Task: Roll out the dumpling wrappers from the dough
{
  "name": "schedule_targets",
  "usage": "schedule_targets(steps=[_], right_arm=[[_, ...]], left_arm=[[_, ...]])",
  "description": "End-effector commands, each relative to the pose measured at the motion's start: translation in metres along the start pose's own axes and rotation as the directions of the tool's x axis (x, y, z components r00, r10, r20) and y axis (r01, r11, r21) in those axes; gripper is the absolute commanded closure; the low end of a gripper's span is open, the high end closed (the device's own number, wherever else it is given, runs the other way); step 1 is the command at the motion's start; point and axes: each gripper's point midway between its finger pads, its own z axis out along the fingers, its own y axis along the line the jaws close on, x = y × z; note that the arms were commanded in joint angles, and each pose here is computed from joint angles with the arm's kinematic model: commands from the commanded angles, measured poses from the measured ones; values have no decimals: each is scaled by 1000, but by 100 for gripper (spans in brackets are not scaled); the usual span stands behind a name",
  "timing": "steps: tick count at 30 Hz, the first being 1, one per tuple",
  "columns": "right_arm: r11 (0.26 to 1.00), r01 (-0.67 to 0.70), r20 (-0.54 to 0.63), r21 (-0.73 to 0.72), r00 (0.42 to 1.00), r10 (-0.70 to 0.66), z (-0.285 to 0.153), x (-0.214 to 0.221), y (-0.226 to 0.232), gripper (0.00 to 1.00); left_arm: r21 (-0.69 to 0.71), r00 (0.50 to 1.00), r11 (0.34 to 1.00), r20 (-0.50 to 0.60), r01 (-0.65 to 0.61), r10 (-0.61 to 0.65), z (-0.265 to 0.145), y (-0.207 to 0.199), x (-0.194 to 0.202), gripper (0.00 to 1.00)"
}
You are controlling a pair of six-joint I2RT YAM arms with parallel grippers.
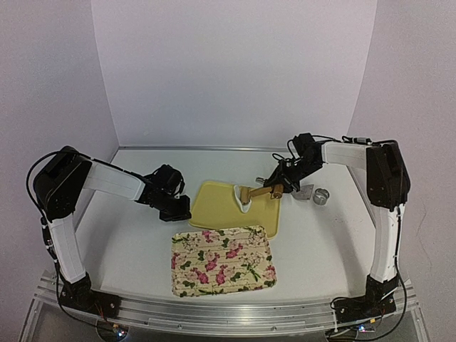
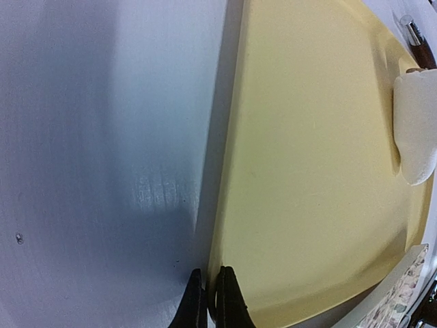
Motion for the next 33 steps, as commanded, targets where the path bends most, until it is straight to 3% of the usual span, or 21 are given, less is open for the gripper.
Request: schedule_targets(steps=[1, 33], right_arm=[[723, -188, -75, 664, 946, 315, -13, 77, -190, 100], [700, -199, -60, 685, 943, 327, -30, 83, -206, 100]], left_arm=[[-222, 994, 973, -72, 68, -86, -9, 66, 28, 100], [-218, 993, 973, -61, 82, -98, -15, 67, 30, 100]])
